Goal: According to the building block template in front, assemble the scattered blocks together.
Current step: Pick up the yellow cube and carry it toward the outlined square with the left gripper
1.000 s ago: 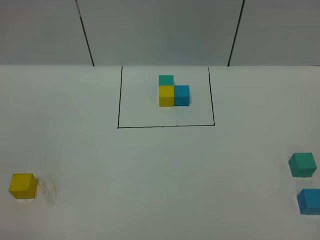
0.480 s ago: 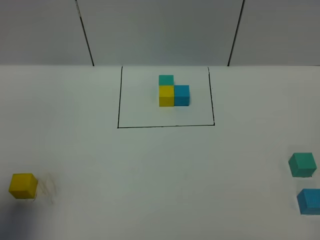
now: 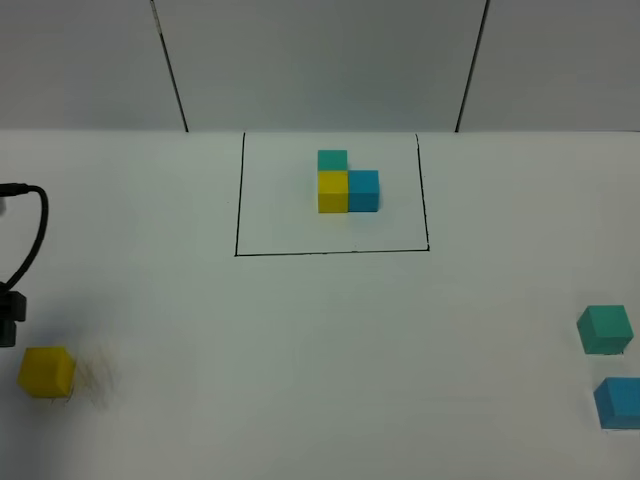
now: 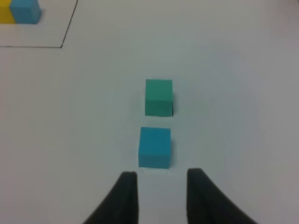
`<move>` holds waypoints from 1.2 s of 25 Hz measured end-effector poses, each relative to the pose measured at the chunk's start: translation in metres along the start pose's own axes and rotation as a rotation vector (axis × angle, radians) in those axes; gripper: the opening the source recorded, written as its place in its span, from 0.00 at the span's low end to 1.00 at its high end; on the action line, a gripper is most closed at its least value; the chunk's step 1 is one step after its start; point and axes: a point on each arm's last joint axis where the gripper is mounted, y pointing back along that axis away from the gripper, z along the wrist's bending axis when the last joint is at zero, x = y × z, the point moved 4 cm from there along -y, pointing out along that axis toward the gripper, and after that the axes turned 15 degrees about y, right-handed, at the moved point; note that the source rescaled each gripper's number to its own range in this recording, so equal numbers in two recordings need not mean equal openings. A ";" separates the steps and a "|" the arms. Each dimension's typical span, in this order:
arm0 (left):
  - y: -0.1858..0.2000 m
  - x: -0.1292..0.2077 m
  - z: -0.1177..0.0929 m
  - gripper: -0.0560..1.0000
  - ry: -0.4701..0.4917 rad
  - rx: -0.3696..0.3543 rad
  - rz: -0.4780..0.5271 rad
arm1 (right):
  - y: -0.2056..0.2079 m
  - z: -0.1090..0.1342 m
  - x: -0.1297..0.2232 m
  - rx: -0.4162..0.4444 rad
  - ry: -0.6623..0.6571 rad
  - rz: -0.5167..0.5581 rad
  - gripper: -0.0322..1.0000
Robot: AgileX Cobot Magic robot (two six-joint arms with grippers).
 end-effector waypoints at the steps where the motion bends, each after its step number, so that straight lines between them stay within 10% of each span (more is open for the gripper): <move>1: -0.007 -0.001 -0.002 0.68 -0.006 -0.001 0.016 | 0.000 0.000 0.000 0.000 0.000 0.000 0.03; 30: -0.117 0.006 -0.019 0.68 -0.007 0.022 0.186 | 0.000 0.000 0.000 0.000 0.000 0.000 0.03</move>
